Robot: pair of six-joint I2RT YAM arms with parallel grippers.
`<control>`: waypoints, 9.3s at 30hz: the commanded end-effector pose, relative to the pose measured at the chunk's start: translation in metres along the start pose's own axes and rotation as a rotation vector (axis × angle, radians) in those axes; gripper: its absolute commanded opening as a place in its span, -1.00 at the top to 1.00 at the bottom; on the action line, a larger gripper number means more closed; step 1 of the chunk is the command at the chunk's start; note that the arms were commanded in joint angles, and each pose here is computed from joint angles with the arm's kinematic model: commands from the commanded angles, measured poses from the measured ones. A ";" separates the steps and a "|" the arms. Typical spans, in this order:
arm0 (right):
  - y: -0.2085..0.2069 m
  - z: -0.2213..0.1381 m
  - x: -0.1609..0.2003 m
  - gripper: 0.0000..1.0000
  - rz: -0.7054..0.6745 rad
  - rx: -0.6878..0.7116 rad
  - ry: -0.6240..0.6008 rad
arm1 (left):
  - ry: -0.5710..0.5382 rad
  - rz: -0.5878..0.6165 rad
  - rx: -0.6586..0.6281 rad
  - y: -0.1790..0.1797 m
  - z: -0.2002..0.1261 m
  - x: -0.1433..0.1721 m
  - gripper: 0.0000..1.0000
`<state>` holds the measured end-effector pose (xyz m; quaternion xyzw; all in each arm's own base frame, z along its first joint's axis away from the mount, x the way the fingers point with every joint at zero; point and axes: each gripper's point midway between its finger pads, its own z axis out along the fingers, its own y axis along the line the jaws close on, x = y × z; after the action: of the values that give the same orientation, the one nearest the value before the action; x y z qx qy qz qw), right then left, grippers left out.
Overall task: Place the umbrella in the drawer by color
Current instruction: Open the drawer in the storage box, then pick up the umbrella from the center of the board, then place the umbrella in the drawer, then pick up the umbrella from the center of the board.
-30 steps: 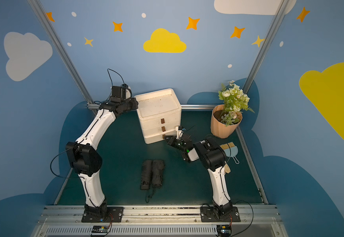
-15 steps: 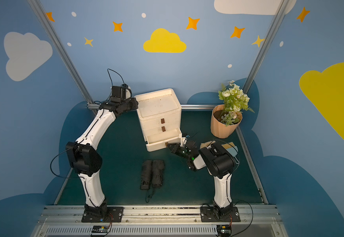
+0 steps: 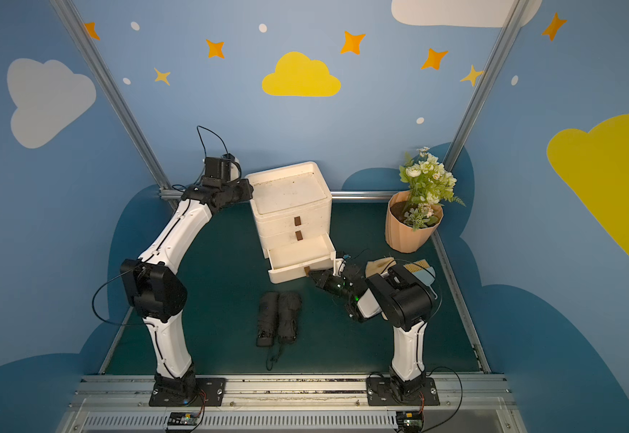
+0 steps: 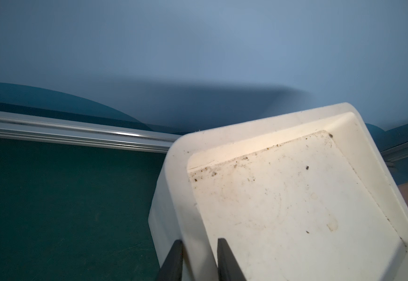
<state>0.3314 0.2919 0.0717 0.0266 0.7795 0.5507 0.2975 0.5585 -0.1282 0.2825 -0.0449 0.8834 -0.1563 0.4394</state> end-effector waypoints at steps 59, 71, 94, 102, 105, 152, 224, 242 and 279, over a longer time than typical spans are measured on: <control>0.028 -0.025 0.154 -0.17 -0.434 0.683 0.894 | -0.183 -0.067 -0.132 0.078 -0.231 0.189 -0.99; 0.082 -0.058 0.097 0.16 -0.491 0.409 0.638 | -0.171 -0.044 0.240 0.011 -0.221 0.177 -1.00; 0.260 -0.144 -0.001 0.16 -0.793 -0.290 0.061 | -0.008 0.171 1.178 -0.203 -0.267 0.189 -1.00; 0.269 -0.147 0.003 0.16 -0.826 -0.328 0.055 | 0.042 0.160 1.191 -0.232 -0.249 0.197 -1.00; 0.272 -0.147 0.006 0.16 -0.854 -0.344 0.058 | 0.065 0.145 1.203 -0.239 -0.241 0.201 -0.93; 0.136 -0.201 -0.007 -0.96 -0.718 0.221 -0.087 | 0.302 1.300 0.119 -0.166 0.016 0.205 0.50; 0.120 -0.160 -0.004 -0.91 -0.429 0.146 0.051 | 0.010 0.584 0.064 -0.103 -0.172 0.124 -1.00; 0.096 -0.162 -0.017 -0.96 -0.427 0.276 -0.007 | 0.545 0.060 0.003 -0.030 -0.171 0.343 -0.98; 0.086 -0.168 -0.013 -0.96 -0.403 0.285 -0.022 | 0.625 0.286 -0.134 -0.033 -0.097 0.368 0.38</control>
<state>0.2354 0.1780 0.1910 -0.0808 0.8387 0.3559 0.4043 0.2440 -0.2105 0.0376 0.0724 0.9894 -0.0318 0.1219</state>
